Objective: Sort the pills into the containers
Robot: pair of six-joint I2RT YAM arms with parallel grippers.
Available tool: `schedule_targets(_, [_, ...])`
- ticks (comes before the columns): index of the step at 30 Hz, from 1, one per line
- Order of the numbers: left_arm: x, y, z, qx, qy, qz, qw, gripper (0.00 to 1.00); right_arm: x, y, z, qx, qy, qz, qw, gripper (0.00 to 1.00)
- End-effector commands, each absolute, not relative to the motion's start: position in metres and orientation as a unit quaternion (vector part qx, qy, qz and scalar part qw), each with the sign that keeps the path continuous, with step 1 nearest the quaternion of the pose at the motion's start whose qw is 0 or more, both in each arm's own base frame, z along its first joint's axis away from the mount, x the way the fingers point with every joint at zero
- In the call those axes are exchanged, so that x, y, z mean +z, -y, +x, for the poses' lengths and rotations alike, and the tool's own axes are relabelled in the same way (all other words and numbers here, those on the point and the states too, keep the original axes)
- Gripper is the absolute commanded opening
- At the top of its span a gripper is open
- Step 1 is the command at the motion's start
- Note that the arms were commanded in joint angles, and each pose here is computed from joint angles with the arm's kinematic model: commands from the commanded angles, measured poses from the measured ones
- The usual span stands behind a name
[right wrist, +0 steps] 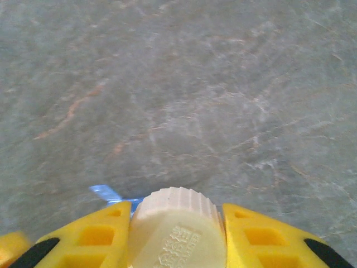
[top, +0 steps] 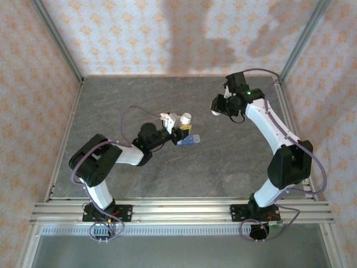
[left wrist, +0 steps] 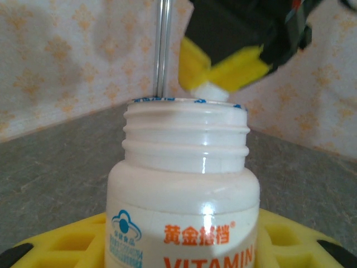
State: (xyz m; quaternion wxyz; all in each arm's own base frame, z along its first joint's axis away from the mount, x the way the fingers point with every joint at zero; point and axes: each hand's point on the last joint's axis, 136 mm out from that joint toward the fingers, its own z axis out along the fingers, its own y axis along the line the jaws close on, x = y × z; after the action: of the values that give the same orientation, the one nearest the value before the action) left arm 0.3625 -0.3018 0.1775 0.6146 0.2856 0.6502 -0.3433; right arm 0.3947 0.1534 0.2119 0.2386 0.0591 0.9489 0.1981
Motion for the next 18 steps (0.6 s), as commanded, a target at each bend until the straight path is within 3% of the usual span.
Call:
schedule_targets(1, [0.192,0.311,0.367,-0.349,-0.615,0.310,0.635,0.00,0.230,-0.171,0.375,0.235,-0.949,0.017,0.209,0.34])
schedule_targets(18, [0.156,0.332,0.392,-0.334,-0.621,0.352,0.615,0.00,0.235,-0.210,0.368,0.301,-0.941,-0.064,0.140,0.33])
